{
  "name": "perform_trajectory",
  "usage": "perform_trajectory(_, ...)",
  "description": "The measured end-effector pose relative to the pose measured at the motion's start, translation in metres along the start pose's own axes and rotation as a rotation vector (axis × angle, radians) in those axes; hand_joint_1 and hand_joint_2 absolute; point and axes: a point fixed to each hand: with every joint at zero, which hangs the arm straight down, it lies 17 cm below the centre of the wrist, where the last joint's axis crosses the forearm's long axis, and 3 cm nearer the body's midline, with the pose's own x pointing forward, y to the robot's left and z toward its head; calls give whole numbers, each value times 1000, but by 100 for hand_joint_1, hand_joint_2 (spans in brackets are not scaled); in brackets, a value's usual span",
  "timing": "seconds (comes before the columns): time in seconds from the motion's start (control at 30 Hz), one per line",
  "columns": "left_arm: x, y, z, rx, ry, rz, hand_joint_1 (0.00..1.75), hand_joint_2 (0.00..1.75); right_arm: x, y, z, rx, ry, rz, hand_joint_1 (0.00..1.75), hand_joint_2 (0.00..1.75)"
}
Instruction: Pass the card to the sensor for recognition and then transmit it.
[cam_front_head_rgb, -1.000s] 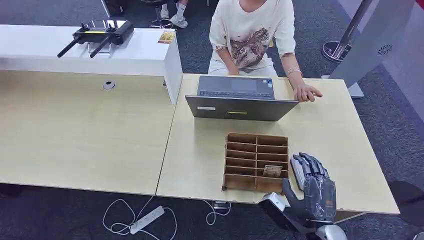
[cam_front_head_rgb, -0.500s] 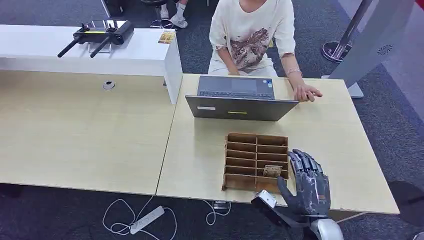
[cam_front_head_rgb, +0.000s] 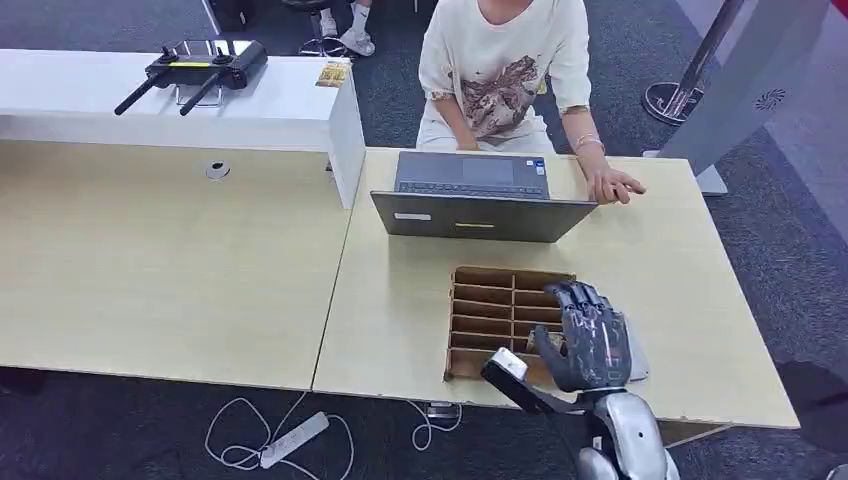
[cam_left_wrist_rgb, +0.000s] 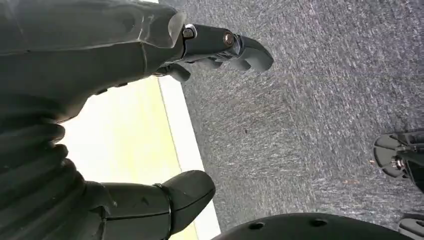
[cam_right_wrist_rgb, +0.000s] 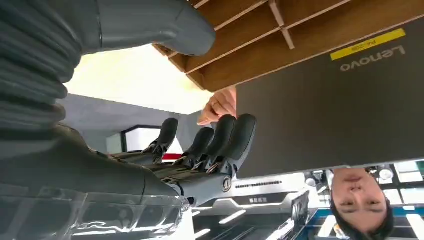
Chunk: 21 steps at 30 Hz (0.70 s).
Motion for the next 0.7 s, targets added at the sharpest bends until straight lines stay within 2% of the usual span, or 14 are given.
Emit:
perform_trajectory(0.1,0,1,0,1,1,0,0,175,3,2,-3,3,-5,-1,84,175)
perform_trajectory(0.13,0,1,0,1,1,0,0,175,2,2,-4,3,-5,0,84,175)
perform_trajectory(0.23,0,2,0,1,0,0,0,175,2,3,-5,6,-6,1,63,175)
perform_trajectory(0.47,-1,2,0,1,-1,-3,0,175,1,5,-5,10,-2,-7,70,175)
perform_trajectory(0.7,-1,3,0,3,-1,-3,0,175,0,5,-5,12,4,-12,58,175)
